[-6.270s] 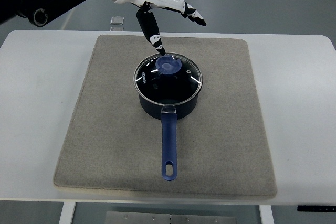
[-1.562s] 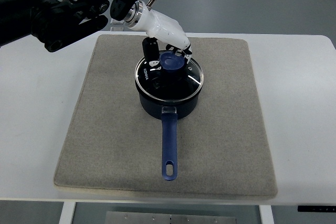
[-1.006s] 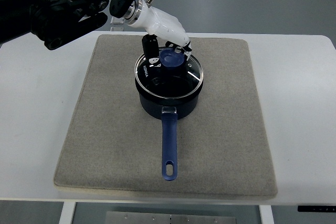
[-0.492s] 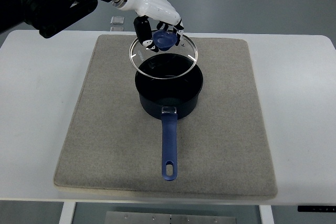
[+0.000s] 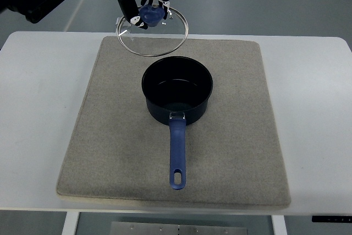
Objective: Open pot lid and place left with left hand
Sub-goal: 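Lift the glass lid off the pot with the left hand, then lower the lid onto the mat beside the pot, nearer the left arm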
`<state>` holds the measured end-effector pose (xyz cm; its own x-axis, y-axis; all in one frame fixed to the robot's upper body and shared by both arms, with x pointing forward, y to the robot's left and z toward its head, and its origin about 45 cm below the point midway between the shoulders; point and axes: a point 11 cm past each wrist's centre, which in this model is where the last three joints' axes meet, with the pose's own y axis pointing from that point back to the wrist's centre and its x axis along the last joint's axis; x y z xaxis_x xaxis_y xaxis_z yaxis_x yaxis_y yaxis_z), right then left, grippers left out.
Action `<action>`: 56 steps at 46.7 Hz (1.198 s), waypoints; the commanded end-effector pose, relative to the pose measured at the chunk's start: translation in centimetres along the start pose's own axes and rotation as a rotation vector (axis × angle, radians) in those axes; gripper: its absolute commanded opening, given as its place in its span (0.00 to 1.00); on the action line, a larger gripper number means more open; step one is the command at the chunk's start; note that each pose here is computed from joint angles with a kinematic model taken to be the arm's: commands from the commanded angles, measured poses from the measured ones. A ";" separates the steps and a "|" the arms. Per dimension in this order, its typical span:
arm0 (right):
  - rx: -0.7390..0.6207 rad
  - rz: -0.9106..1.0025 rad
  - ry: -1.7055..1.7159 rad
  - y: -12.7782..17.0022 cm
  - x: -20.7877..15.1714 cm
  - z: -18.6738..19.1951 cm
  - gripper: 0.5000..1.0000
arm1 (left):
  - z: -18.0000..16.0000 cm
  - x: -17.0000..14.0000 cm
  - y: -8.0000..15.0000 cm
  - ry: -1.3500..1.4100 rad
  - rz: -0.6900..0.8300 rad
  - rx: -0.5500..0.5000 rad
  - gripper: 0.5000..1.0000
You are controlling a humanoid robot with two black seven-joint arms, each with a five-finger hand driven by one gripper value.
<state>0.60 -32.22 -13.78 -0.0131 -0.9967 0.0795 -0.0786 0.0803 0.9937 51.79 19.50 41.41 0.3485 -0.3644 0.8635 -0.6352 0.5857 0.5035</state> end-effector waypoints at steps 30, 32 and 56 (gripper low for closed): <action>0.000 0.000 0.000 0.0 0.0 0.0 0.83 | -8.1 -9.0 5.5 0.181 -0.045 0.158 0.00; 0.000 0.000 0.000 0.0 0.0 0.0 0.83 | -8.1 -9.5 5.4 0.181 -0.048 0.158 0.00; 0.000 0.000 0.000 0.0 0.0 0.0 0.83 | -6.2 -14.2 2.5 0.228 -0.128 0.102 0.00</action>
<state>0.61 -32.22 -13.78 -0.0129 -0.9967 0.0795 -0.0787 0.0803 0.9937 49.82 31.12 31.58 0.5556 -0.2435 0.7950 -0.6561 0.4589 0.5991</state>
